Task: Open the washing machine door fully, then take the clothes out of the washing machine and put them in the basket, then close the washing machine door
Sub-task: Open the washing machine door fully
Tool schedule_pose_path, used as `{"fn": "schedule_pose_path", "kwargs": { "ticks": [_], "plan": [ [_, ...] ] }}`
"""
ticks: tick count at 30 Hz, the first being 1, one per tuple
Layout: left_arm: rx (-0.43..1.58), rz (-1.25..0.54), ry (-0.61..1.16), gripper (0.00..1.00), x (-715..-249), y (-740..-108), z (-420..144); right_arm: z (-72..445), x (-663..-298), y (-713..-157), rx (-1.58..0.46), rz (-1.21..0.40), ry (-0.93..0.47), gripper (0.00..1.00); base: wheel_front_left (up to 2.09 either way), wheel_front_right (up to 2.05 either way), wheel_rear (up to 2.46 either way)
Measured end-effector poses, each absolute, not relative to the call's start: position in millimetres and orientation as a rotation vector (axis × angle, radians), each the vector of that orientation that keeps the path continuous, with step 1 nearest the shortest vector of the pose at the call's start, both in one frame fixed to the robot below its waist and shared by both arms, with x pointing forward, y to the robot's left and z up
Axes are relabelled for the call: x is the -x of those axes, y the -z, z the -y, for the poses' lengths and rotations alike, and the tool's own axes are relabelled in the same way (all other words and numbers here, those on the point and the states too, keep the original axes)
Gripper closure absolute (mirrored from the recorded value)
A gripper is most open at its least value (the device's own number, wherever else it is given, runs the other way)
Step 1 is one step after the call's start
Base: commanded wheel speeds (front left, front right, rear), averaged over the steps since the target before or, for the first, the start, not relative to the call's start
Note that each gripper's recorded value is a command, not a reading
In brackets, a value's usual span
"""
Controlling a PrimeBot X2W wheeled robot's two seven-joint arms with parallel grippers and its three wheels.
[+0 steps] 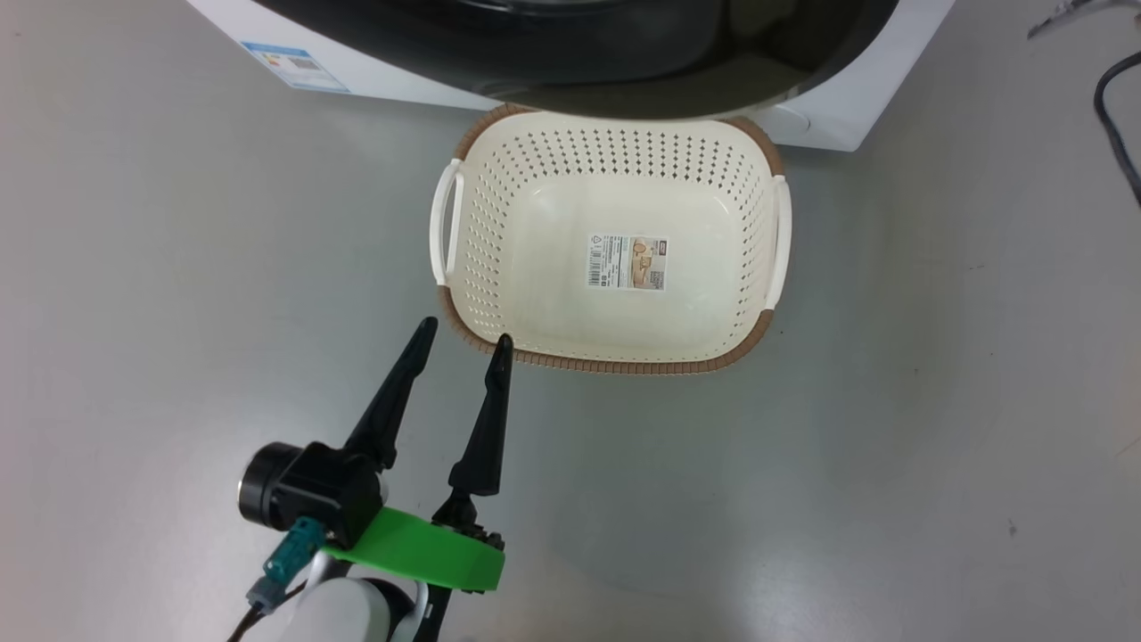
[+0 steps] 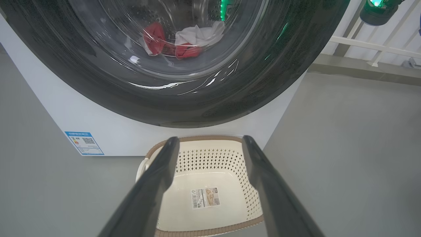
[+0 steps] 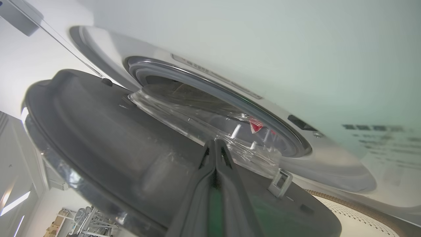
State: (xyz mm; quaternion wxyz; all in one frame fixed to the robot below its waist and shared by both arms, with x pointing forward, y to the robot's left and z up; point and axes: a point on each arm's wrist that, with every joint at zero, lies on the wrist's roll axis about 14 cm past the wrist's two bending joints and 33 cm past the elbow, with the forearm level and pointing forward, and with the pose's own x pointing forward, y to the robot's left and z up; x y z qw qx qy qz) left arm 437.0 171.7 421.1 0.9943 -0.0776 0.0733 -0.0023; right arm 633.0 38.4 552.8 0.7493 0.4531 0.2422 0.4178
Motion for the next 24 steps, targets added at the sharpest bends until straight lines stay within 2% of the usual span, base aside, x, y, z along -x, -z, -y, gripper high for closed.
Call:
{"fn": "schedule_pose_path", "kwargs": {
  "ticks": [24],
  "plan": [
    [0.163,-0.089,-0.001,0.0,-423.6,-447.0,-170.7,-52.1,-558.1,-550.3,-0.955,-0.645,-1.013,1.0,0.0,0.0,0.0]
  ]
}}
